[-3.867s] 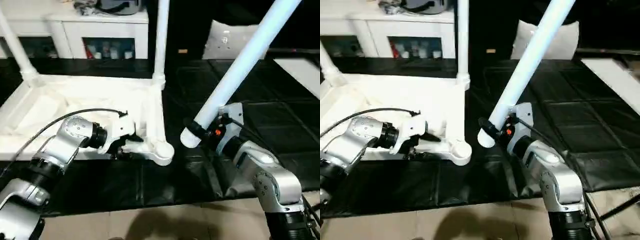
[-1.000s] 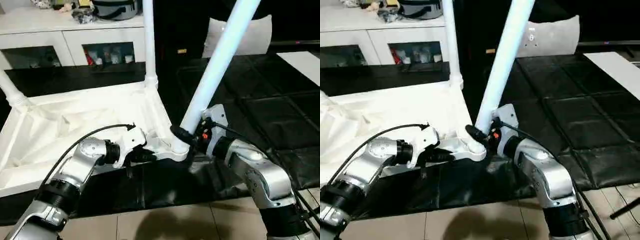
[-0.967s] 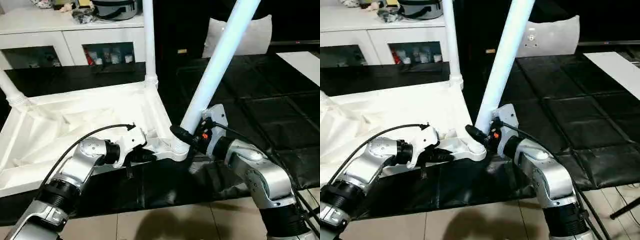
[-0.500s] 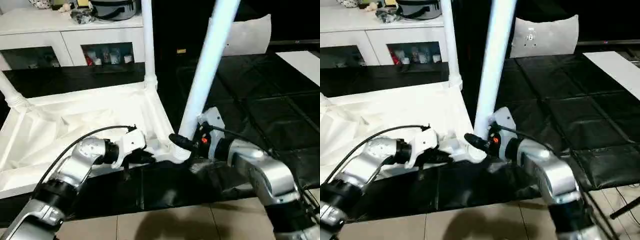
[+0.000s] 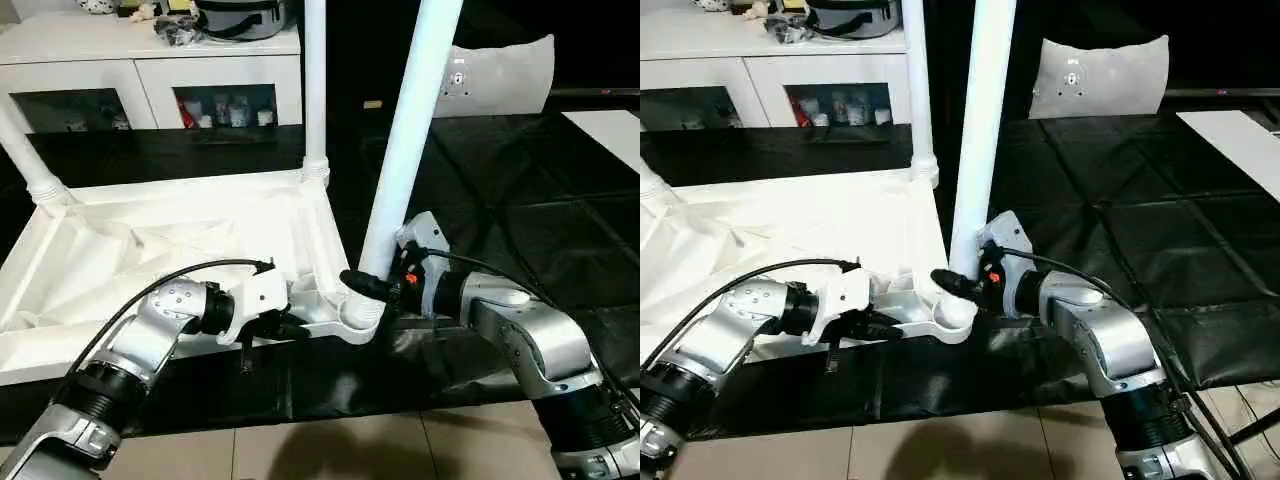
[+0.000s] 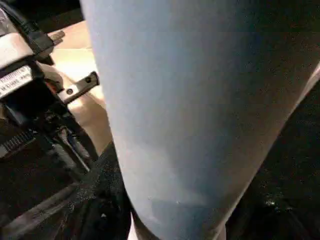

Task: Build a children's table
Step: Insert table leg to table base

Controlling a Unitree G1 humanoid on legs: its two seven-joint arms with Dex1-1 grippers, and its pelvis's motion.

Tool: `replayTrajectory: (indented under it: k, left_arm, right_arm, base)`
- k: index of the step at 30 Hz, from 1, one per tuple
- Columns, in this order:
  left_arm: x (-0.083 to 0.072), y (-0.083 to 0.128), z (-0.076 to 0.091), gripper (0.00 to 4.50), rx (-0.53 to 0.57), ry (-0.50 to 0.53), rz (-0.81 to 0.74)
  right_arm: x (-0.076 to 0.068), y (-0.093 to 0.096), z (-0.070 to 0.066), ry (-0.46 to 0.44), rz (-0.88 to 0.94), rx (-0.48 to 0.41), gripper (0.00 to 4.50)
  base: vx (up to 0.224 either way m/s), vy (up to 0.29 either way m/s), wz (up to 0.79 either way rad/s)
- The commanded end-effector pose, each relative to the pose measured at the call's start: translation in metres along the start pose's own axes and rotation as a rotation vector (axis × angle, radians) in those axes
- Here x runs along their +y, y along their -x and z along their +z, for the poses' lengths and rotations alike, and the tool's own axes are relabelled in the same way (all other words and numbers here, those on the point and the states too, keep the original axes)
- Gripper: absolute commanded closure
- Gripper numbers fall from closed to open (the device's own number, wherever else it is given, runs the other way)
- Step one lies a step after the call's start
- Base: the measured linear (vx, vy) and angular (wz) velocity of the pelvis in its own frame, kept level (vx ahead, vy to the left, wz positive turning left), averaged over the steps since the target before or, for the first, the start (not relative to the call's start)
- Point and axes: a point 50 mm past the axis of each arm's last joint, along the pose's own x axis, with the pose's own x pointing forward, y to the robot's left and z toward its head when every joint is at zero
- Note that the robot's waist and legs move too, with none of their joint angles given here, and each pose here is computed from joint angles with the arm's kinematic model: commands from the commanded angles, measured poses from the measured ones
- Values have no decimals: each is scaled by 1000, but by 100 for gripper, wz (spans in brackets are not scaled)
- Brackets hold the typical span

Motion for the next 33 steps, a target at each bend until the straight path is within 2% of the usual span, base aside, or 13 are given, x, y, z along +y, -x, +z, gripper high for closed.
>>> replayTrajectory:
  k: [1,16,19,22,23,26,27,30,33]
  left_arm:
    - [-1,-2,1,450,40,-38,-28]
    - [-4,0,4,450,26,-50,-59]
    - [-1,0,7,450,13,-45,-44]
    - [0,0,7,450,11,-42,-40]
    - [1,0,7,450,5,-33,-34]
    - [1,0,7,450,-1,-24,-28]
    - [2,0,7,450,-3,-21,-26]
    - [2,-1,7,450,-3,-19,-24]
    - [2,-1,6,450,3,-20,-27]
  right_arm:
    - [2,2,-3,-22,28,24,259]
    - [-3,-4,-11,-10,13,61,259]
    - [-8,-2,-21,-89,-8,26,259]
    - [-11,1,-27,-131,-25,11,259]
    - [-12,5,-34,-167,-40,-6,259]
    - [-12,9,-42,-198,-55,-16,259]
    - [-10,12,-47,-195,-58,-11,259]
    - [-8,13,-49,-175,-56,-4,259]
    - [-6,14,-54,-49,-73,82,259]
  base:
    - [0,0,0]
    - [0,0,0]
    - [0,0,0]
    - [0,0,0]
    - [0,0,0]
    - [0,0,0]
    - [0,0,0]
    - [0,0,0]
    - [0,0,0]
